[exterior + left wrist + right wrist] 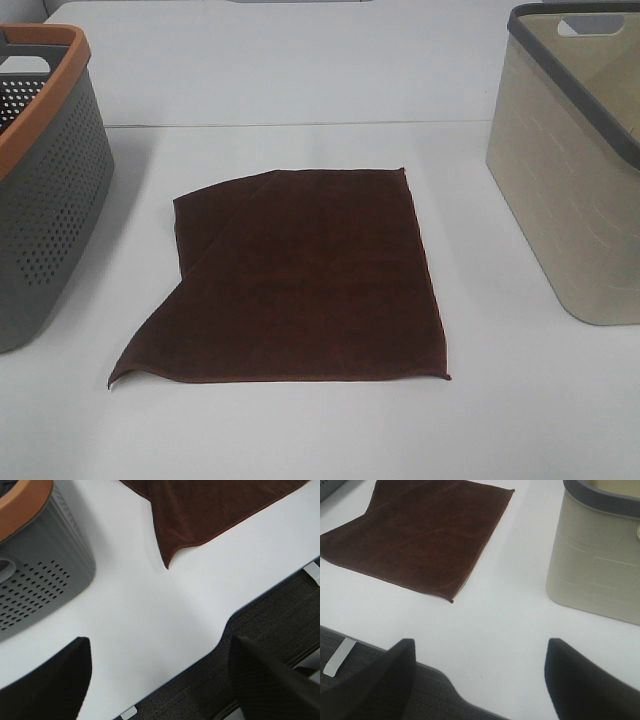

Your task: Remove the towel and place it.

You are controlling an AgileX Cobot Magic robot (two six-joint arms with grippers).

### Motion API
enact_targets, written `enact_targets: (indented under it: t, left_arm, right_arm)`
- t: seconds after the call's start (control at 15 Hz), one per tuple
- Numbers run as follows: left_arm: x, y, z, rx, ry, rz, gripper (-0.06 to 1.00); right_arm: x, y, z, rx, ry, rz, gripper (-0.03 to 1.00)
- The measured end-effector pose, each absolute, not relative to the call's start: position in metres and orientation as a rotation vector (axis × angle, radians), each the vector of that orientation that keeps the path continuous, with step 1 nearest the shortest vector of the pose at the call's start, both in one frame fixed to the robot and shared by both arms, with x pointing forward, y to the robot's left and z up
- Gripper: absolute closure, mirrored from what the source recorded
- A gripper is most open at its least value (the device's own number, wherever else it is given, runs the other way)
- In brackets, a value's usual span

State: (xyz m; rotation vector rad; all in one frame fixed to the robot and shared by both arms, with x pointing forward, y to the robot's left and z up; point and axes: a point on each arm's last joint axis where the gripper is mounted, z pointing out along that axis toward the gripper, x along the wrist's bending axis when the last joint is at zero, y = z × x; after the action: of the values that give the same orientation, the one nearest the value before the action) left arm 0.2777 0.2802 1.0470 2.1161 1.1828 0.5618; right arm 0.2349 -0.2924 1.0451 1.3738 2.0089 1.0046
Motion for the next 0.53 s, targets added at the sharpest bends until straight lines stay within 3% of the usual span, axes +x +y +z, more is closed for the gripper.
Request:
enact_targets:
  t: [0.53]
  left_arm:
    - [0.277, 0.2788, 1.0471, 2.11, 1.179, 0.541, 0.22]
  right_arm:
    - [0.2352, -0.2923, 1.0454, 1.401, 1.993, 1.019, 0.28]
